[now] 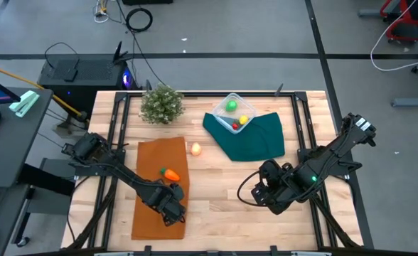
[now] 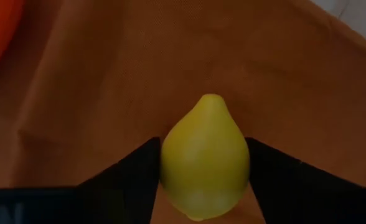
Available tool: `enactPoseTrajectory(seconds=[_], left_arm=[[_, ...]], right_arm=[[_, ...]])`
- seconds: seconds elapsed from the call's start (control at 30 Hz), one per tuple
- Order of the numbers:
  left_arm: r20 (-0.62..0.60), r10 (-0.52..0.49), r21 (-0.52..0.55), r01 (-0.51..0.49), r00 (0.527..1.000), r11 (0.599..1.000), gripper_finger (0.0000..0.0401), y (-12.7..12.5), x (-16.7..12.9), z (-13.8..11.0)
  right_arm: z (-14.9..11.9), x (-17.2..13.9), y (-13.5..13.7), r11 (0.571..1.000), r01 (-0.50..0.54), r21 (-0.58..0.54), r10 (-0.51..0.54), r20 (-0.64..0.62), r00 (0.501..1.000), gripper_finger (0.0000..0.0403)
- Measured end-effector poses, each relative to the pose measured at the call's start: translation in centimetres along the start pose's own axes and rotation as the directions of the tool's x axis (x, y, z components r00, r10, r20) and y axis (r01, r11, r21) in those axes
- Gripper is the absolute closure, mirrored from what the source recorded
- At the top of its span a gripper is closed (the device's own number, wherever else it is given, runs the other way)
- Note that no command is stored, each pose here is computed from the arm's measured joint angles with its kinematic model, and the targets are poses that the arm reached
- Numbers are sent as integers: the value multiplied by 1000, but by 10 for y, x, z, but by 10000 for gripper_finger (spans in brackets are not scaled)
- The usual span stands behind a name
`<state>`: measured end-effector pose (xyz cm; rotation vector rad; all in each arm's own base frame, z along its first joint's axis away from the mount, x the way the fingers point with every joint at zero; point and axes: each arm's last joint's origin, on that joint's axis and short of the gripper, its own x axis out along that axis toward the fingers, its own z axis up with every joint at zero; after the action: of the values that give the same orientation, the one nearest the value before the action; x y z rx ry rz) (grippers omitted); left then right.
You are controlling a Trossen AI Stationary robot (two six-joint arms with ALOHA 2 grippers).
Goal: Pick and placing Produce into tupperware
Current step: Put the lemon into the transparent bin
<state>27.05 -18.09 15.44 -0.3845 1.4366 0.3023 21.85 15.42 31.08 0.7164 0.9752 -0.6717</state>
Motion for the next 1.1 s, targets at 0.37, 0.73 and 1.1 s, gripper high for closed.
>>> enactPoseTrajectory(seconds=[0.37, 0.73, 1.1], left_arm=[[17, -27, 24, 27, 999, 999, 194, -9, -13, 6], [12, -9, 25, 8, 1000, 1000, 193, -7, -13, 5], [15, -7, 24, 7, 1000, 1000, 189, -7, -13, 5]], right_arm=[[0, 0, 0, 1000, 1, -2, -1, 0, 1000, 190], [0, 0, 0, 1000, 0, -5, 0, 0, 1000, 192], [-13, -5, 0, 1000, -20, -24, 20, -30, 999, 193]])
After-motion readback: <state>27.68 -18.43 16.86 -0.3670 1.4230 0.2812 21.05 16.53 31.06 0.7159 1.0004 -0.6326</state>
